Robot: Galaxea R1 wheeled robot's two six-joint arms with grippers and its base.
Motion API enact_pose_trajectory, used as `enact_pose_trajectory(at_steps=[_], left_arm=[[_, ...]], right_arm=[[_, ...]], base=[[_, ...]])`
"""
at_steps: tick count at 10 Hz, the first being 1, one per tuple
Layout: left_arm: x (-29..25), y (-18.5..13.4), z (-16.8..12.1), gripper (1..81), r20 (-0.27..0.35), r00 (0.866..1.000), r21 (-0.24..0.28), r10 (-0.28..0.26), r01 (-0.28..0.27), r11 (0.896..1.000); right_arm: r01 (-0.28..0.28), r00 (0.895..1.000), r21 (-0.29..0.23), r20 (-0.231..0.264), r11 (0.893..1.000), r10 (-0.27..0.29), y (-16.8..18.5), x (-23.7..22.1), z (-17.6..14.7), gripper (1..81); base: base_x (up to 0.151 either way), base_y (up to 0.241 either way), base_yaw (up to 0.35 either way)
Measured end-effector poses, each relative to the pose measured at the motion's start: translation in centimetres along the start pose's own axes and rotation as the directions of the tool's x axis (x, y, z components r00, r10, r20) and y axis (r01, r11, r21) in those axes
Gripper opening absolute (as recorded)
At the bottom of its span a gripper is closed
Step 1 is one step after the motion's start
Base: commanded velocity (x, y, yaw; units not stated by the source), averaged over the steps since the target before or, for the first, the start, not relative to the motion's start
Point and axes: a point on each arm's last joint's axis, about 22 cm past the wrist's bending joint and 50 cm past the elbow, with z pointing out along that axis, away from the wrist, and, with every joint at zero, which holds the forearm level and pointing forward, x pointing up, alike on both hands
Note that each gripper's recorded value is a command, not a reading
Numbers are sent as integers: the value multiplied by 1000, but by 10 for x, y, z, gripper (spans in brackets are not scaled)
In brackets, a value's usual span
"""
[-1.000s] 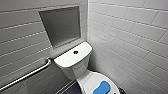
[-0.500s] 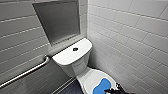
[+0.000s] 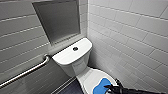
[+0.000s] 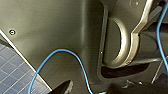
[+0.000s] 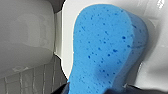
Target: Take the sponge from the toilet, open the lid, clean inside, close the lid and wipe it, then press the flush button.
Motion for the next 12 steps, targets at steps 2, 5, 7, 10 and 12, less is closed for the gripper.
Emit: enact_pose_trajectory(at_steps=[2,5,7,10,12], left_arm=[[1,0,0,811,-2,1000,0,-1,1,1000],[0,0,0,811,-2,1000,1,-5,5,1000],[1,0,0,811,-2,1000,1,-5,5,1000],[1,0,0,811,-2,1000,1,-5,5,1000],[1,0,0,811,-3,1000,1,-5,5,1000]], right_arm=[[-22,1000,-12,-12,1000,22,2,6,8,811],[-55,998,8,8,998,55,-10,-7,28,811],[-107,994,4,15,994,107,-10,-13,37,811],[-183,983,-84,9,979,185,19,-3,39,811],[-204,978,-107,16,973,207,18,0,45,811]], base=[[0,0,0],[0,0,0],[0,0,0],[0,0,0],[0,0,0]])
